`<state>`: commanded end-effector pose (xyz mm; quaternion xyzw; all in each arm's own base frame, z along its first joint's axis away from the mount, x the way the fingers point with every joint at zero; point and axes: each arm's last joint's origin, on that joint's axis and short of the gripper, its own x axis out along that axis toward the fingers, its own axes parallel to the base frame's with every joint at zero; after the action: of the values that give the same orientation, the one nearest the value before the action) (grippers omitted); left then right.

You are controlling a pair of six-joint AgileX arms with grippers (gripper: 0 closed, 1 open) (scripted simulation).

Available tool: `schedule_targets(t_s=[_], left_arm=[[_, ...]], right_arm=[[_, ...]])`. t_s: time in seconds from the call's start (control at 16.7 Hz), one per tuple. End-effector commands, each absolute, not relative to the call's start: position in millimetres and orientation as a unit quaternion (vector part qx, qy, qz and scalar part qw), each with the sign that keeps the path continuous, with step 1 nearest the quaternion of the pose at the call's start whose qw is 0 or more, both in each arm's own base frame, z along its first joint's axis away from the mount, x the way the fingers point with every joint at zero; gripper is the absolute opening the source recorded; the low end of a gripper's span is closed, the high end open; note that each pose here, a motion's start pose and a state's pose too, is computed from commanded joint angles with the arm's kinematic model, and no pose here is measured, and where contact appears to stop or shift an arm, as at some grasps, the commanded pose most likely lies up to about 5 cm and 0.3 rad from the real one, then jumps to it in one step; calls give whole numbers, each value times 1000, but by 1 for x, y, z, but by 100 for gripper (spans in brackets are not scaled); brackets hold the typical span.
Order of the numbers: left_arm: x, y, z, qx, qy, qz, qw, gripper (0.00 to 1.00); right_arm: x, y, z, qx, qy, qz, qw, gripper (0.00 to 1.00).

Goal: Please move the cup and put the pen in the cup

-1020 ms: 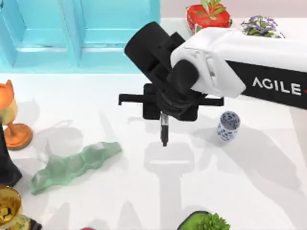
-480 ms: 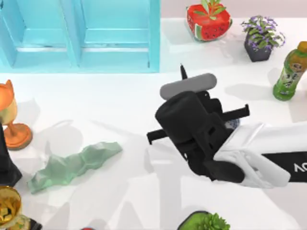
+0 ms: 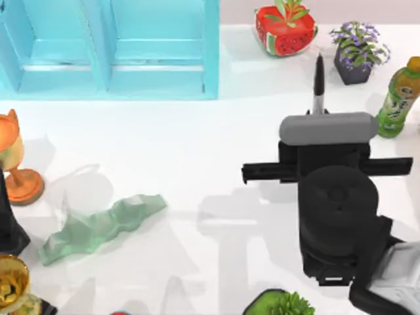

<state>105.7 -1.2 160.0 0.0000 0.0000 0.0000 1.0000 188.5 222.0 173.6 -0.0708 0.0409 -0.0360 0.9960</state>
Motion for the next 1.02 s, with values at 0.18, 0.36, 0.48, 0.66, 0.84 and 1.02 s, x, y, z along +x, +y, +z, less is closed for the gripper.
schedule_targets(t_s=[0.18, 0.36, 0.48, 0.66, 0.84, 1.02], left_arm=[[106, -1, 160, 0, 0, 0, 1000, 100], [106, -1, 160, 0, 0, 0, 1000, 100], [106, -1, 160, 0, 0, 0, 1000, 100], [106, -1, 160, 0, 0, 0, 1000, 100], [106, -1, 160, 0, 0, 0, 1000, 100], [106, -1, 160, 0, 0, 0, 1000, 100]], right_arm=[[177, 212, 192, -22, -4, -58, 998, 0], [174, 208, 199, -3, -18, -64, 998, 0], [174, 208, 199, -3, -18, -64, 998, 0], [176, 208, 199, -2, -18, -66, 998, 0], [191, 207, 193, -3, -18, -65, 998, 0], [205, 205, 186, -4, -17, -65, 998, 0]])
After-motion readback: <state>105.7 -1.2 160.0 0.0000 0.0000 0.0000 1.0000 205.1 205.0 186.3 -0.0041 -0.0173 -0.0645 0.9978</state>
